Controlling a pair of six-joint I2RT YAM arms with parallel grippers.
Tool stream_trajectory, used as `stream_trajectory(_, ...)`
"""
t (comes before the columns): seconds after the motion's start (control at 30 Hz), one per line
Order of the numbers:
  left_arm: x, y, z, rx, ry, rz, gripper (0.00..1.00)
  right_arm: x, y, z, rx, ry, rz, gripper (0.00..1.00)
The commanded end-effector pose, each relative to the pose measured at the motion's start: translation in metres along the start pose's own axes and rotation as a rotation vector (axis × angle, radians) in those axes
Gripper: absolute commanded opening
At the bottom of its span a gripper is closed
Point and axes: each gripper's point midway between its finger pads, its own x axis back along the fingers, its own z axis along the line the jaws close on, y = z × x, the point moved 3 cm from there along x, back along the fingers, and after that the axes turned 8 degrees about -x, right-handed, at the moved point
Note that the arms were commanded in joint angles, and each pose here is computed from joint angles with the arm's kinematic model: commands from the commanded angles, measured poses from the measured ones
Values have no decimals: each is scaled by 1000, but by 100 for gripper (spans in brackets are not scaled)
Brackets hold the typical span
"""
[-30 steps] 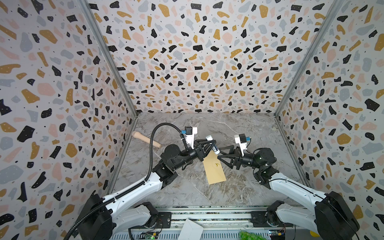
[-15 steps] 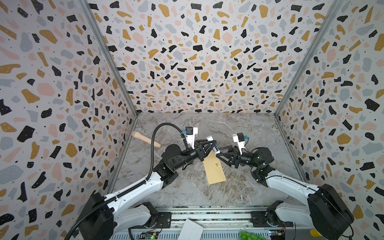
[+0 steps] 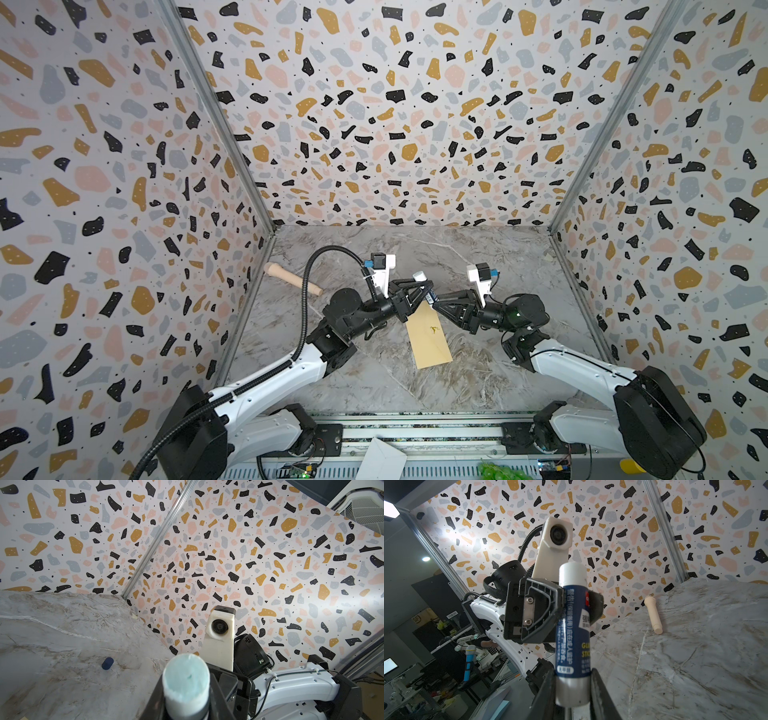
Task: Place the letter into the envelope and seal it
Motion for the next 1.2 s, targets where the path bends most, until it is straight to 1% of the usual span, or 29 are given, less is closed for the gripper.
stream_trajectory(0.0,0,8,-7,-29,-35,-43,0,-7,16,7,67,-27,-26,11)
stream_trajectory(0.07,-1,7,-6,-29,-29,-40,0,-9,18,5,106,-93,-30,8)
stream_trajectory(0.1,-1,6,-4,-33,-21,-38,0,-12,18,4,138,-148,-32,6)
stream_trajectory(0.2,-2,3,1,-41,7,-22,0,-18,23,1,273,-361,-50,0)
stream_trajectory(0.33,-4,-1,5,-46,25,-9,0,-24,34,2,488,-691,-79,0)
stream_trajectory(0.5,-6,-4,10,-45,38,4,0,-35,38,5,730,-1042,-83,0)
stream_trajectory(0.6,-7,-5,11,-45,43,6,0,-48,33,7,907,-1212,-66,0)
stream_trajectory(0.7,-7,-6,12,-44,46,9,0,-59,24,8,1049,-1320,-66,0)
stream_trajectory(0.77,-7,-6,12,-47,50,9,0,-64,19,7,1103,-1343,-61,0)
stream_trajectory(0.83,-6,-5,12,-52,55,8,0,-68,13,6,1110,-1329,-61,0)
stream_trajectory(0.93,-3,-3,11,-71,61,-1,0,-72,5,6,1040,-1218,-45,0)
stream_trajectory(0.97,-1,-2,10,-85,62,-7,0,-72,3,7,997,-1153,-36,3)
stream_trajectory(1.07,4,1,8,-158,66,-16,0,-68,-4,11,828,-882,16,23)
stream_trajectory(1.13,9,2,7,-230,75,-22,0,-56,-1,19,724,-718,3,40)
stream_trajectory(1.17,11,2,6,-269,72,-28,0,-50,-2,22,694,-655,3,47)
